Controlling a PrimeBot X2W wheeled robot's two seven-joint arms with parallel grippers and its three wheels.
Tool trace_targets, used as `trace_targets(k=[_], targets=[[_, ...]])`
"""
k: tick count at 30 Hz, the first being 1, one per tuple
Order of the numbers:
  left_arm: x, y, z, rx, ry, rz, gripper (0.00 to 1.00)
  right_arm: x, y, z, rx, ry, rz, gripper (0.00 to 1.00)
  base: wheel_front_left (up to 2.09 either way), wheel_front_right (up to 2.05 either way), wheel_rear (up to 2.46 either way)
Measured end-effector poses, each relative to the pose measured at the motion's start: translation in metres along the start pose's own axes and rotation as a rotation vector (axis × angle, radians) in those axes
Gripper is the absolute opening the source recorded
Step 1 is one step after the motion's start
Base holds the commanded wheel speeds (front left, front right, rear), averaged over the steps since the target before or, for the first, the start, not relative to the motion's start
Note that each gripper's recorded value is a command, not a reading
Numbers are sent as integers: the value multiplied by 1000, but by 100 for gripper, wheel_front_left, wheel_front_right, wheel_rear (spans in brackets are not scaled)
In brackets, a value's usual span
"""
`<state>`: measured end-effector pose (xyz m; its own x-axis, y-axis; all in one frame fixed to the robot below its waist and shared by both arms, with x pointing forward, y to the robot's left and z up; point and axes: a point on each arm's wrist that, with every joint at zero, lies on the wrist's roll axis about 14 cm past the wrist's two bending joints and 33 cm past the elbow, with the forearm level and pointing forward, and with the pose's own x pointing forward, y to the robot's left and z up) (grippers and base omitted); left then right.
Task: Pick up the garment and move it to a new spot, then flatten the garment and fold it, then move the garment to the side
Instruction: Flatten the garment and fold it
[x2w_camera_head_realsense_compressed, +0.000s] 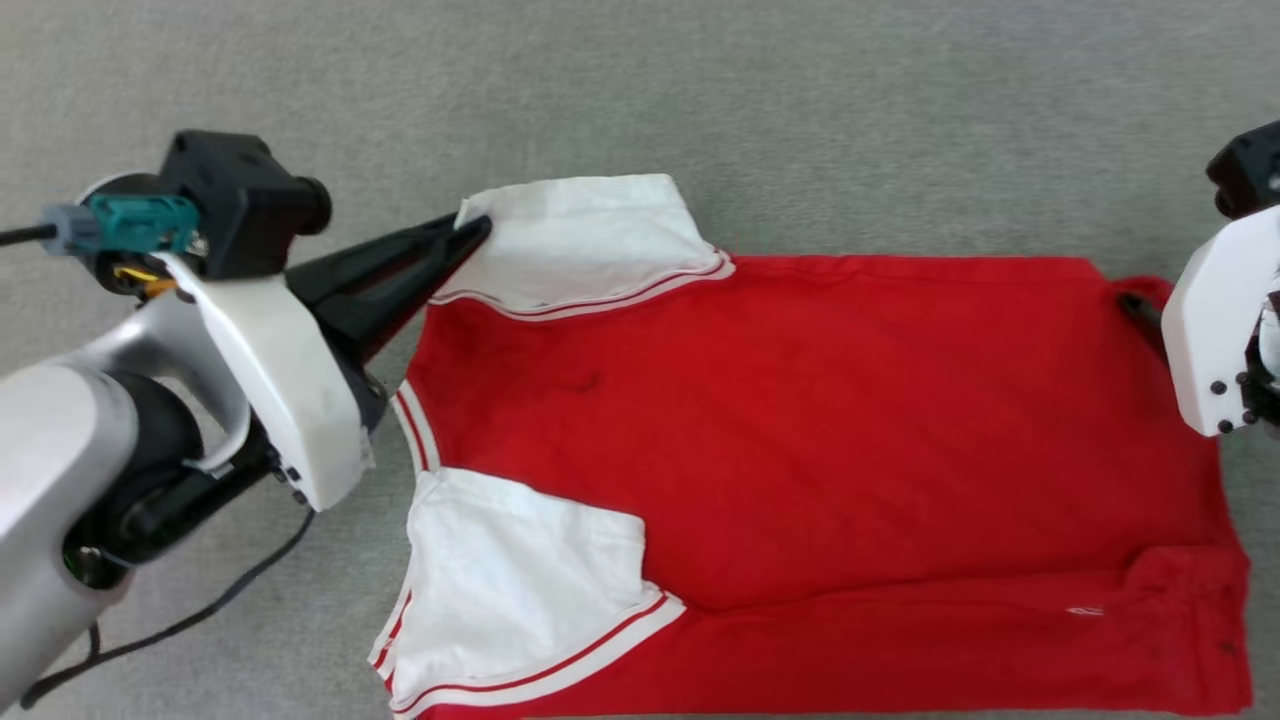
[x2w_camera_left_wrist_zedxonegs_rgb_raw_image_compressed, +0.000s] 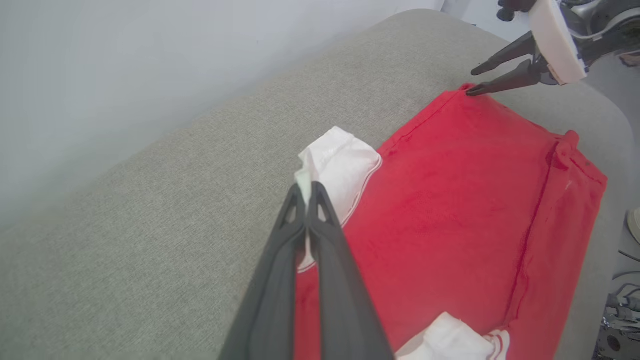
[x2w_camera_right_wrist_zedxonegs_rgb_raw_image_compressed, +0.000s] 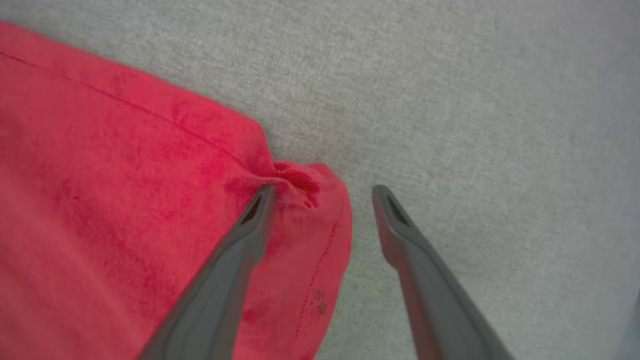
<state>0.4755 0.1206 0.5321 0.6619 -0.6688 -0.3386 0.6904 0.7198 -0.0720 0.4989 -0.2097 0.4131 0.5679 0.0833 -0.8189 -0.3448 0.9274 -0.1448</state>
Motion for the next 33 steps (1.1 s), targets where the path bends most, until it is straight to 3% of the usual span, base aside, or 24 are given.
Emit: trace_targets(k=[3, 12, 13, 14, 22, 33], targets=[[-3, -4, -8, -13, 5, -3, 0, 26, 14, -12, -46, 89, 36, 100, 0, 0, 0], [-7, -4, -16, -35, -1, 15, 0, 52, 27, -25, -105, 168, 66, 100, 0, 0, 0], [-6, -5, -17, -40, -2, 16, 0, 54, 28, -26, -106, 168, 68, 35, 0, 0, 0], [-6, -3, -18, -43, -1, 24, 0, 55, 28, -26, -108, 167, 70, 0, 0, 0, 0], [-14, 3, -21, -46, -14, 75, 0, 47, 27, -16, -53, 68, 70, 0, 0, 0, 0], [-49, -7, -12, -78, -80, 146, 0, -16, 13, 9, 47, -219, 22, 0, 0, 0, 0]])
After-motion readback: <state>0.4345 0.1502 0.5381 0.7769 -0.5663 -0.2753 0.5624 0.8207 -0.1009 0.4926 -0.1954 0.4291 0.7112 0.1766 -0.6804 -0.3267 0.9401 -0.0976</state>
